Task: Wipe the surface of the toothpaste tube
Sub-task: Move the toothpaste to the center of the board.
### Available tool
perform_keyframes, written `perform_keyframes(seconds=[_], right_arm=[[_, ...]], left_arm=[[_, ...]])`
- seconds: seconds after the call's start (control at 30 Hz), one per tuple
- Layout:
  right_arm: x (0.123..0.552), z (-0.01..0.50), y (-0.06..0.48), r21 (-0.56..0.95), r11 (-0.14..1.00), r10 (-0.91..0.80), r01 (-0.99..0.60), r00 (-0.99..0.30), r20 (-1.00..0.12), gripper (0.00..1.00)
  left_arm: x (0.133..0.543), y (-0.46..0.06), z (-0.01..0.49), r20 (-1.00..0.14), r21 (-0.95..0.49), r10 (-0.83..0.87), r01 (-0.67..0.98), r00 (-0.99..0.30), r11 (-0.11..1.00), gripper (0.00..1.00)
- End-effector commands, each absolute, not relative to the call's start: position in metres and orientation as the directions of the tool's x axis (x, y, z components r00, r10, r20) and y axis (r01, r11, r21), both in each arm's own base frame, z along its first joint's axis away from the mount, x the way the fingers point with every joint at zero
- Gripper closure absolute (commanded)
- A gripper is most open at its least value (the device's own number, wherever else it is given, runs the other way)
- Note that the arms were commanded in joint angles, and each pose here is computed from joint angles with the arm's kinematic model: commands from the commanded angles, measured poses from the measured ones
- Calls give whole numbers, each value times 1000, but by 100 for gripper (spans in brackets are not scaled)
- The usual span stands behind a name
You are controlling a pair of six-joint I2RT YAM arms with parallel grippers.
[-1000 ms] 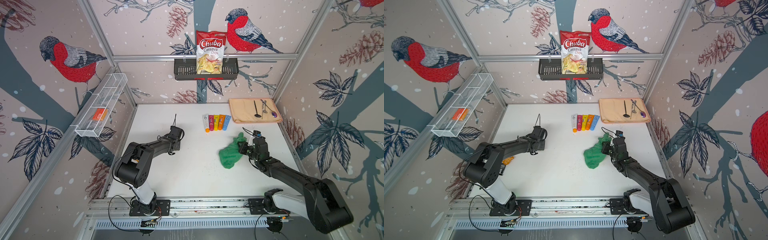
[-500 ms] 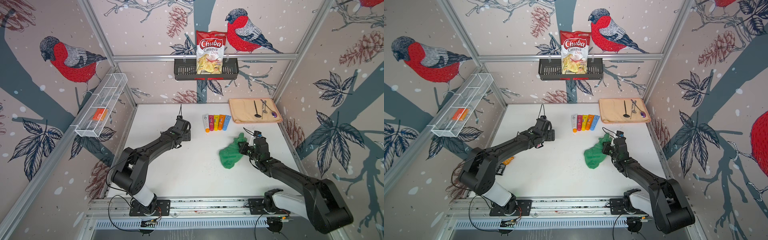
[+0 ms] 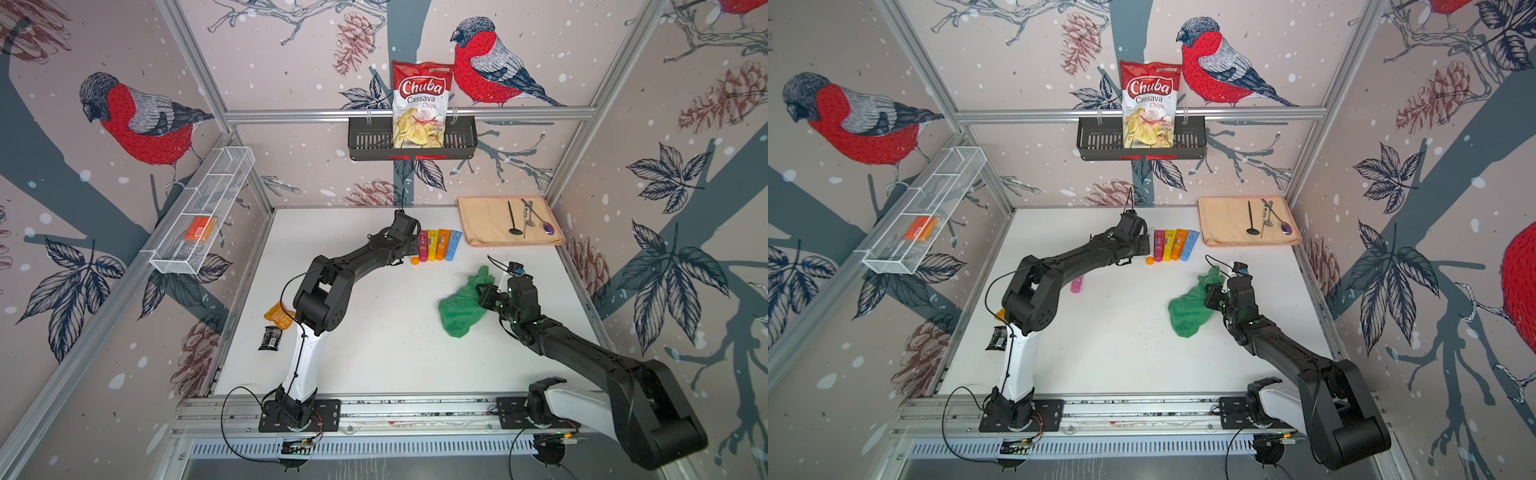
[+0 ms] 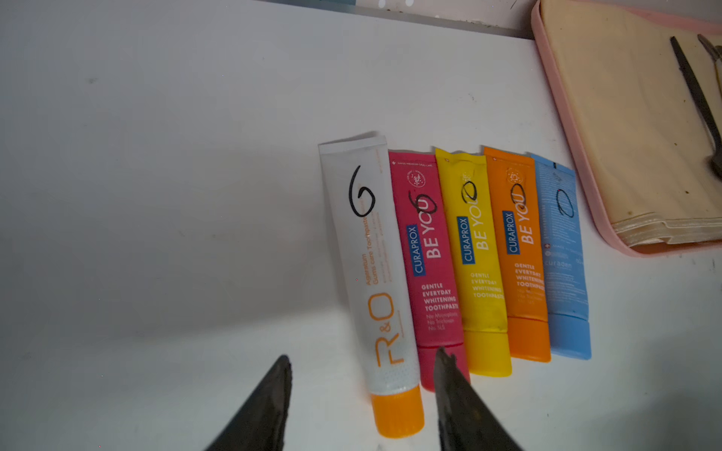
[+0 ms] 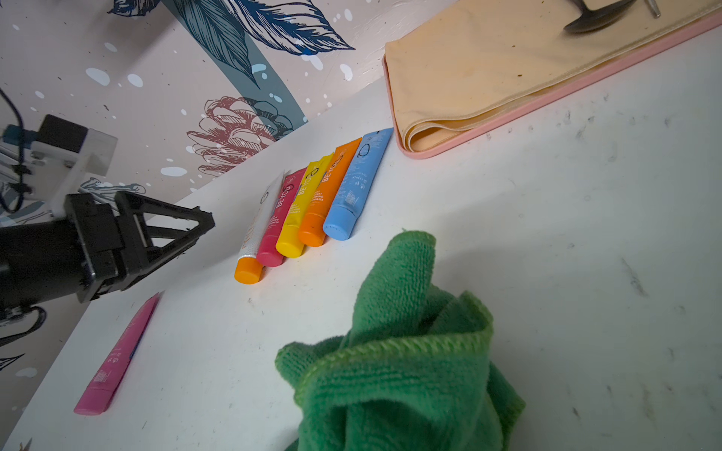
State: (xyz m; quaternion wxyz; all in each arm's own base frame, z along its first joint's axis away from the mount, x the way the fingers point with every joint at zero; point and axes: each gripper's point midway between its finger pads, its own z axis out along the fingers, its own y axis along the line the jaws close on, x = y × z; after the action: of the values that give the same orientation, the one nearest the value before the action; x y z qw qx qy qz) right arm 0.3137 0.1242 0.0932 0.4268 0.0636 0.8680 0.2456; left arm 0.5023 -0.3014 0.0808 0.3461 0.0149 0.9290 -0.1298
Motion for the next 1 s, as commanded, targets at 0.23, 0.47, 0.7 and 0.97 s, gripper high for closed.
perform_keyframes(seconds=[0.23,0.47,0.7,0.97], right_arm=[[320,103,130,496,860,332,-121,-606,-723,86],[321,103,130,496,860,331,-120,-609,-721,86],[321,102,131,494,861,328,-122,-611,-721,86],[321,103,131,493,861,325,-125,-610,-722,86]], left_arm=[[495,-318,53,-598,-184,-11,124,-802,975,45],[486,-318,34,-570,-156,14,125,-821,980,48],[482,-315,30,-566,-147,30,137,-824,980,54],[476,-308,29,-575,-130,41,140,-817,982,74]])
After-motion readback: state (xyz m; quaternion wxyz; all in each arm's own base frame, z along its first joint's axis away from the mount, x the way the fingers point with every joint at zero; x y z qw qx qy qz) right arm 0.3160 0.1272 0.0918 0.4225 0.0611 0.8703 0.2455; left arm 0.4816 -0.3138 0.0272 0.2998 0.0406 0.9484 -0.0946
